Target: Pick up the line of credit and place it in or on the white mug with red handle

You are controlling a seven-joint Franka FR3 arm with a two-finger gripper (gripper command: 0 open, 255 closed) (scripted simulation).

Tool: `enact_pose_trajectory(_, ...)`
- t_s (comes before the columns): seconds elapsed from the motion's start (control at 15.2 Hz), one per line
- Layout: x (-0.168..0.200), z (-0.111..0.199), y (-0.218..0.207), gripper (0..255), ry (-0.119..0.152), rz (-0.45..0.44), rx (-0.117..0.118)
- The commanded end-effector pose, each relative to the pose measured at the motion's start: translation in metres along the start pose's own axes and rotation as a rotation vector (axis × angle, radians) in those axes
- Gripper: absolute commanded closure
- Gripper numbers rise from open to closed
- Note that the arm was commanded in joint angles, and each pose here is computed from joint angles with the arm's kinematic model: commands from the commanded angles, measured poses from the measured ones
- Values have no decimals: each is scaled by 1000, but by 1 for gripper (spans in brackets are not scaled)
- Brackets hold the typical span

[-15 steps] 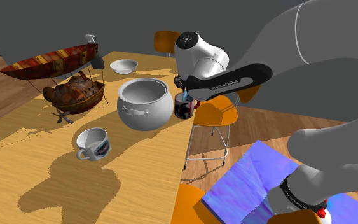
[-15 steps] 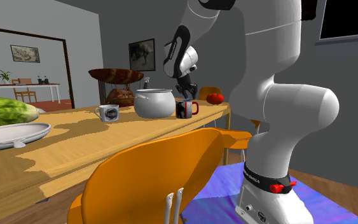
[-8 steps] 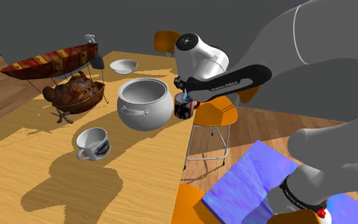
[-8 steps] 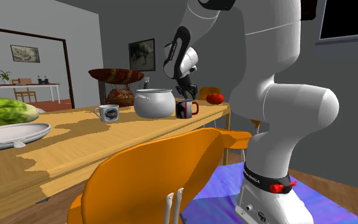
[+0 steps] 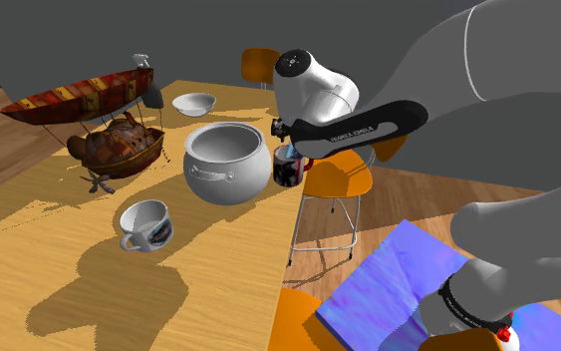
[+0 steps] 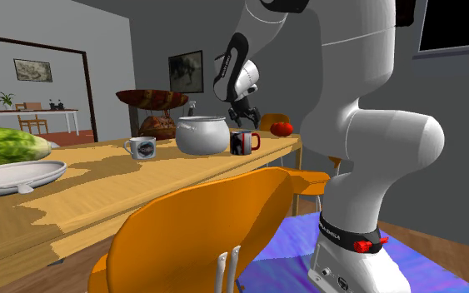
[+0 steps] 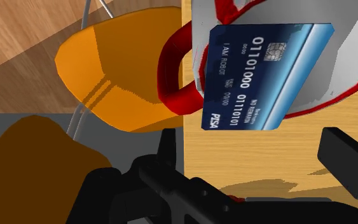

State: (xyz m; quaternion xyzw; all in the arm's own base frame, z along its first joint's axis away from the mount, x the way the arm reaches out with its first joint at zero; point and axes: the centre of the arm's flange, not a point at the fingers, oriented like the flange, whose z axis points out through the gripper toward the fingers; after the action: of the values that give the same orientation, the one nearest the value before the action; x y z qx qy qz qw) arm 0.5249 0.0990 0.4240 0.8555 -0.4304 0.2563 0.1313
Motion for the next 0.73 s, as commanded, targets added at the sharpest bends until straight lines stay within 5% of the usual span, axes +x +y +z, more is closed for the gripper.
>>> enact_pose_trajectory(0.0, 0, -20, 0, 0, 0, 0, 0)
enact_pose_trajectory(0.13, 0, -43, 0, 0, 0, 0, 0)
enact_pose_trajectory(0.66, 0, -43, 0, 0, 0, 0, 0)
